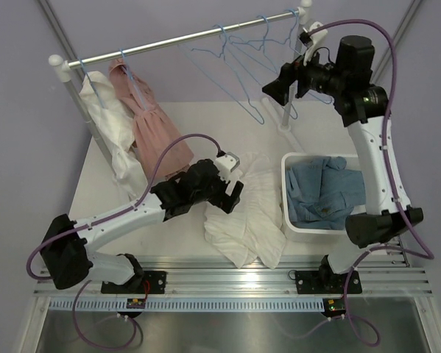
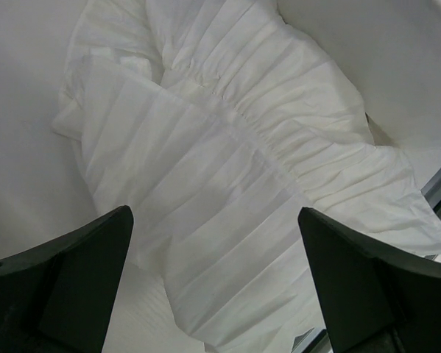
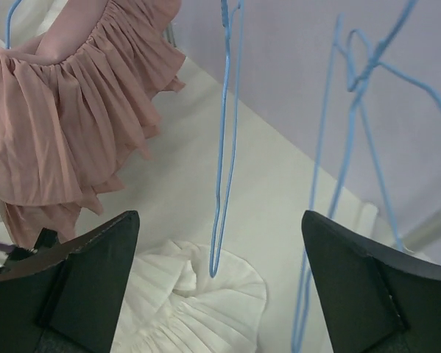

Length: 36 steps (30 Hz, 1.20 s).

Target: Remove the skirt from the hanger

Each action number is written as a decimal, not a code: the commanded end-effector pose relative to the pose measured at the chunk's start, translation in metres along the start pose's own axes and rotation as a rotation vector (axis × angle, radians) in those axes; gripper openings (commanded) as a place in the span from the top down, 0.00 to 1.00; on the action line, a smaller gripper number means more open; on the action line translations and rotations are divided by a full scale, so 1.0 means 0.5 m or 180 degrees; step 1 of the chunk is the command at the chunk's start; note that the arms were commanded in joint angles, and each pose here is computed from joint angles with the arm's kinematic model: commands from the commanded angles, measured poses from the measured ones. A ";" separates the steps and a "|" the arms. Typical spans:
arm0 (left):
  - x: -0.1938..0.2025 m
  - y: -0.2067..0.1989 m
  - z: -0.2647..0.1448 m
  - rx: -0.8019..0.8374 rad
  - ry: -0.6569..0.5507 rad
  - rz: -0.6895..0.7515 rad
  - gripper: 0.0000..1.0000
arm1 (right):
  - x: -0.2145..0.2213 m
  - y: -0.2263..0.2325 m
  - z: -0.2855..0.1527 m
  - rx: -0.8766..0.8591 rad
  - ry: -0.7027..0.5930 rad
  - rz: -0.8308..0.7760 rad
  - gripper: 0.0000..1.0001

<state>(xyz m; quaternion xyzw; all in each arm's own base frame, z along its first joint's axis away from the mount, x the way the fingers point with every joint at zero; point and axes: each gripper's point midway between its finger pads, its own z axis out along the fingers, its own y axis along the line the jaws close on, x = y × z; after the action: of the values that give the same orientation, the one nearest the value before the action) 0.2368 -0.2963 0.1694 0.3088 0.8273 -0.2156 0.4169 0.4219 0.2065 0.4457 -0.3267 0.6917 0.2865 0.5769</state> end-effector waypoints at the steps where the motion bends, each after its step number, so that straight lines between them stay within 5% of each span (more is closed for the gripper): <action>1: -0.041 -0.012 0.027 0.0002 -0.0089 -0.0085 0.01 | -0.024 0.021 -0.093 0.0115 -0.0021 -0.0490 0.01; 7: 0.042 -0.007 0.112 -0.0123 0.0551 -0.0163 0.01 | 0.059 0.078 -0.155 -0.0217 0.0214 -0.0450 0.01; 10: 0.098 -0.023 0.148 0.0062 0.0733 -0.0161 0.07 | 0.124 0.153 -0.181 -0.0809 0.0389 -0.0446 0.01; 17: 0.187 -0.043 0.177 0.0289 0.1024 -0.0214 0.41 | 0.197 0.261 -0.239 -0.1625 0.0399 -0.0664 0.01; 19: 0.194 -0.041 0.175 0.0301 0.1001 -0.0214 0.63 | 0.212 0.269 -0.246 -0.1660 0.0452 -0.0670 0.00; 22: 0.177 -0.043 0.156 0.0337 0.0900 -0.0165 1.00 | 0.229 0.278 -0.256 -0.1721 0.0504 -0.0707 0.00; 26: 0.111 -0.054 0.082 0.0508 0.0615 0.0025 1.00 | 0.257 0.300 -0.277 -0.1936 0.0538 -0.0902 0.00; 36: -0.197 -0.116 -0.174 0.0983 -0.0761 0.0234 1.00 | 0.315 0.350 -0.257 -0.2365 0.0553 -0.1082 0.00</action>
<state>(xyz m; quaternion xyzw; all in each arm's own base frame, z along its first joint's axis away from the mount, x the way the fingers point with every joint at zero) 0.2016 -0.3071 0.2419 0.3562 0.7709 -0.3124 0.4257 0.2256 0.1869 0.3261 -0.6414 0.5229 0.3378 0.4484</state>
